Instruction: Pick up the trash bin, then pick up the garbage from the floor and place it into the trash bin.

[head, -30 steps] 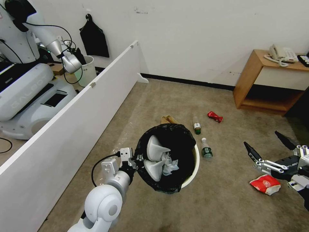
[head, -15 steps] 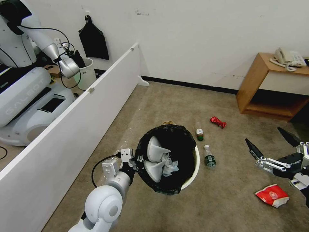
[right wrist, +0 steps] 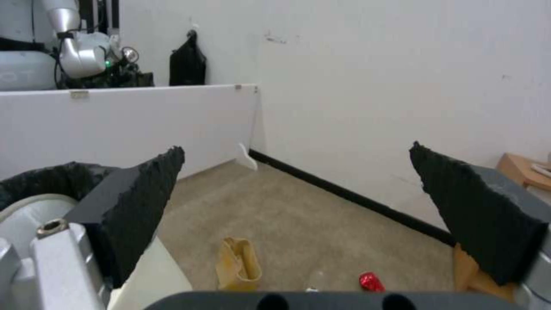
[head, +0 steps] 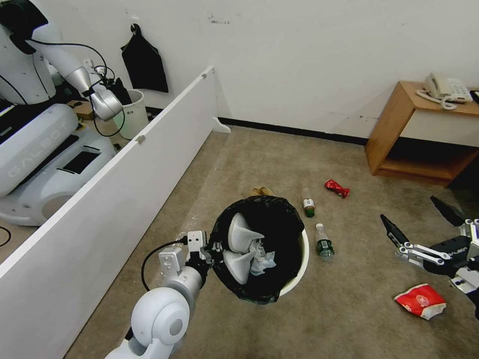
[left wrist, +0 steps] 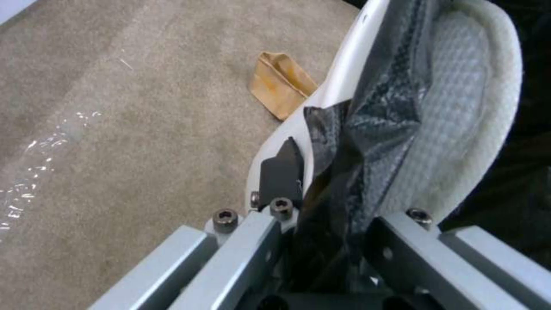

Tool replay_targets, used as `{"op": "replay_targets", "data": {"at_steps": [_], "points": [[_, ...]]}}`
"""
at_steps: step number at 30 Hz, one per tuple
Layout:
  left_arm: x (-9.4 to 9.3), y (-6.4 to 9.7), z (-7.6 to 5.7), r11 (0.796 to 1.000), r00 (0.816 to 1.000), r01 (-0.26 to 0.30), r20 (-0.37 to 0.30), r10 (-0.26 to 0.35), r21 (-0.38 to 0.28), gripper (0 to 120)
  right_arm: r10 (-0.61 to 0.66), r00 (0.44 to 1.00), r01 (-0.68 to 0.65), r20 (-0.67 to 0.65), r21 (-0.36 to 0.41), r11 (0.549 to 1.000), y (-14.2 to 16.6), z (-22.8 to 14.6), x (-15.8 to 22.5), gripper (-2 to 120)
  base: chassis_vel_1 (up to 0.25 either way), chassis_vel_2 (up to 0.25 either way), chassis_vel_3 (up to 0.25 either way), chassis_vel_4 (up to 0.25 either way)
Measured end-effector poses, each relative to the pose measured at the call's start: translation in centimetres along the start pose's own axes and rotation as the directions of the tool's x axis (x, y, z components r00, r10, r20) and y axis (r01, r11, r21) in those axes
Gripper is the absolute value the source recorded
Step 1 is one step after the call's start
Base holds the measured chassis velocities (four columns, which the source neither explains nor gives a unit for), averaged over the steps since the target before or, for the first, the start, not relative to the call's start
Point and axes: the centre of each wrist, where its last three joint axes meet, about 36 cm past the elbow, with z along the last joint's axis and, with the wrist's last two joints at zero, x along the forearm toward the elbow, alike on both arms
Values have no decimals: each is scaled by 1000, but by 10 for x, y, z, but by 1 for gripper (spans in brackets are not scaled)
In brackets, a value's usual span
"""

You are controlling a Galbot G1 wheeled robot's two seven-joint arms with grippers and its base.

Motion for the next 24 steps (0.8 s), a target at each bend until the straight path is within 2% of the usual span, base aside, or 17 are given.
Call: {"op": "replay_targets", "data": {"at_steps": [8, 19, 24], "points": [[-1, -2, 0, 1000, 1000, -4, 3, 4, 7, 1, -6, 1000, 6, 9, 5, 1000, 0, 0, 0, 100, -7, -4, -4, -3], [-3, -2, 0, 1000, 1000, -4, 5, 4, 9, 1, -5, 1000, 5, 19, 15, 1000, 0, 0, 0, 100, -66, -67, -68, -58], [-4, -1, 0, 1000, 1000, -1, 8, 1, 12, 1, 10, 1000, -11, -5, -43, 999, -6, 16, -6, 100, -16, -13, -29, -16]]}}
